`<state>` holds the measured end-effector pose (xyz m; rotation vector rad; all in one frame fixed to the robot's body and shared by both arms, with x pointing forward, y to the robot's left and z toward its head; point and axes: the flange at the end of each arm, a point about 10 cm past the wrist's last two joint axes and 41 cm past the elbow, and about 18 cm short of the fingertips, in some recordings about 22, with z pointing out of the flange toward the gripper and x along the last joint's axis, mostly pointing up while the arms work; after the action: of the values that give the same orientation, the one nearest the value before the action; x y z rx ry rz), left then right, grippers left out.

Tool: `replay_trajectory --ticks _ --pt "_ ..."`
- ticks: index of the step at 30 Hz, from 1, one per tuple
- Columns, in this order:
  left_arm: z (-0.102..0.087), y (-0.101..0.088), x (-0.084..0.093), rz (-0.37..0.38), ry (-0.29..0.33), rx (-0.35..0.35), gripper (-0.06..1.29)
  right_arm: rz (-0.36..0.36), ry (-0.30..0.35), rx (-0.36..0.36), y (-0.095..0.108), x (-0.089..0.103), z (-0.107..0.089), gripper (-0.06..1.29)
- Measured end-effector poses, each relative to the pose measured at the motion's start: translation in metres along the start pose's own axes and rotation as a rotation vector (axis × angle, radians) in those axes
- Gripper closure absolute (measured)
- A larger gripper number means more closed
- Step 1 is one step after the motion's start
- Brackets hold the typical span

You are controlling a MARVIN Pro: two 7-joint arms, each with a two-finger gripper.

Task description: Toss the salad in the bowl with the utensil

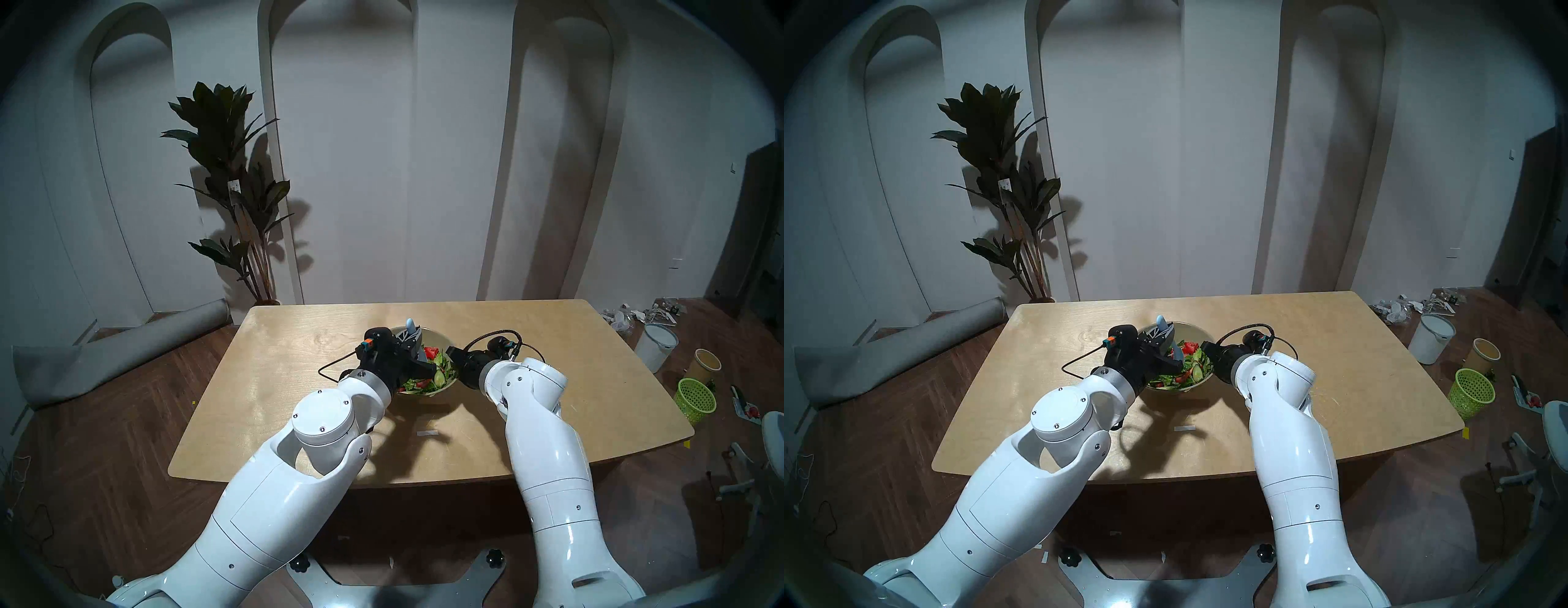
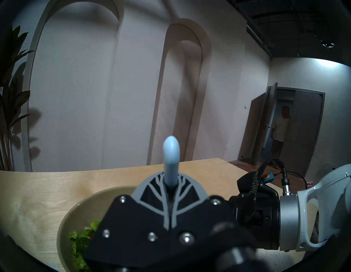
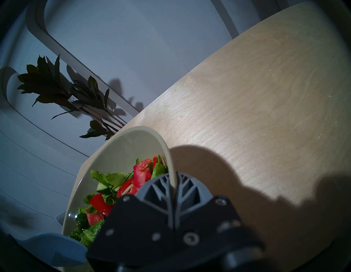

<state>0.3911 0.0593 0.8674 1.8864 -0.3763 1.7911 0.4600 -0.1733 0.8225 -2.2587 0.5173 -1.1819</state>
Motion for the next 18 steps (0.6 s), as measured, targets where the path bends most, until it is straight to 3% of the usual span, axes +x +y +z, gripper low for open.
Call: replay_trajectory --ticks 8,18 --pt "0.002 -0.004 -0.010 0.006 0.010 -0.029 1.26 0.000 0.000 0.000 0.000 0.000 0.000 1.26" --pt "-0.003 -0.002 -0.018 0.081 0.024 -0.062 1.26 0.000 0.000 0.000 0.000 0.000 0.000 1.26"
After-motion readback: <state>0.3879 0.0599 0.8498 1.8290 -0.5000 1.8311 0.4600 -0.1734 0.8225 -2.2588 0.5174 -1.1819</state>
